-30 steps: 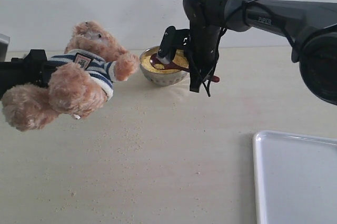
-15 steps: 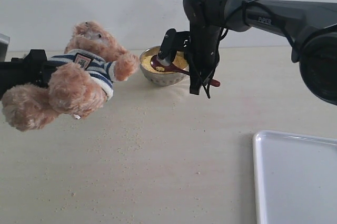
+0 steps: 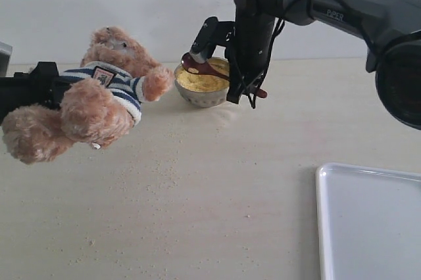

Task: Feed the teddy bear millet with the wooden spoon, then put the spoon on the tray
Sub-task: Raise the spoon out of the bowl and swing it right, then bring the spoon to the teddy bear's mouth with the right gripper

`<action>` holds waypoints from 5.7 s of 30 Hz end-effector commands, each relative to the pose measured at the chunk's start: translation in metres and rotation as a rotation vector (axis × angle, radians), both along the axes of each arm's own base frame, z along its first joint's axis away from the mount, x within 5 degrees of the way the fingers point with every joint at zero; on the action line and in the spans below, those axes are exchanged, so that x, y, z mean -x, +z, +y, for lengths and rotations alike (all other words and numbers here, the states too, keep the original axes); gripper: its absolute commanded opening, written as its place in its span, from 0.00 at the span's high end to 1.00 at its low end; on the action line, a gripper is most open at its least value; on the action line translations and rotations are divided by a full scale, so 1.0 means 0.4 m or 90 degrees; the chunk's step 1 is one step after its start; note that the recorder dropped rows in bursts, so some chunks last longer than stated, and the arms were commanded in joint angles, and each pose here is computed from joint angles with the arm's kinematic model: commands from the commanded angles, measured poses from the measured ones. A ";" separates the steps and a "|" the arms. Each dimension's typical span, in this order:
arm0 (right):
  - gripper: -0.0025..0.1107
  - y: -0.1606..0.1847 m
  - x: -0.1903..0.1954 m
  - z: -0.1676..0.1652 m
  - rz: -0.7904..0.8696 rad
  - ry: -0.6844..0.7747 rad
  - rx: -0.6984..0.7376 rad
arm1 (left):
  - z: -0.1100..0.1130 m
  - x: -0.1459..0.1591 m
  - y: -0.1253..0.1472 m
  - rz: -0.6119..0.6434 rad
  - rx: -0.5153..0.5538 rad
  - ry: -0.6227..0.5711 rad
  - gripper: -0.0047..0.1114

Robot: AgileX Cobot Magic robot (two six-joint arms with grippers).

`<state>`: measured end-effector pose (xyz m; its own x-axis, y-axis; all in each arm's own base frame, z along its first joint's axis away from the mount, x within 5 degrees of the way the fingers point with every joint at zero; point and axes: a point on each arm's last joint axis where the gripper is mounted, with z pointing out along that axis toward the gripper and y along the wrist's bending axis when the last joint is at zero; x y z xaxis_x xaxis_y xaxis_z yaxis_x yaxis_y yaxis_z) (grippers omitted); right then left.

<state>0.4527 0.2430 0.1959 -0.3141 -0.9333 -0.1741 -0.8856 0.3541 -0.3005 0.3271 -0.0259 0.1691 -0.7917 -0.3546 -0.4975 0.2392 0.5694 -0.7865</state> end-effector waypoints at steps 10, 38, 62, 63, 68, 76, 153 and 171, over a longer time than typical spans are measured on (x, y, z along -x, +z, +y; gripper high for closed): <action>0.98 0.013 -0.025 -0.092 0.088 -0.080 -0.073 | 0.001 -0.001 0.008 -0.010 0.018 0.000 0.92; 0.98 0.099 0.086 -0.100 0.193 -0.266 -0.209 | 0.002 -0.001 0.005 -0.028 -0.004 -0.009 0.92; 0.98 0.231 0.311 -0.160 0.279 -0.325 -0.297 | 0.001 0.018 -0.018 -0.014 -0.080 -0.072 0.92; 0.98 0.231 0.312 -0.158 0.281 -0.332 -0.298 | 0.001 0.018 -0.017 -0.014 -0.078 -0.073 0.92; 0.98 0.231 0.333 -0.122 0.295 -0.336 -0.297 | 0.000 0.018 -0.017 -0.013 -0.074 -0.073 0.92; 0.98 0.231 0.421 -0.001 0.318 -0.244 -0.272 | -0.003 0.020 -0.014 -0.015 -0.065 -0.080 0.92; 0.98 0.184 0.285 0.201 -0.014 -0.176 -0.112 | -0.016 0.031 0.001 -0.010 -0.006 -0.113 0.92; 0.98 0.210 0.348 0.257 -0.198 -0.090 0.041 | -0.018 0.033 0.003 -0.012 0.001 -0.120 0.92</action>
<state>0.3117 0.3502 0.2755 -0.3668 -0.8962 -0.2494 -0.7197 0.4433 -0.5344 0.3142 -0.0327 0.1665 -0.8352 -0.1782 -0.5202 0.3544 0.5489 -0.7571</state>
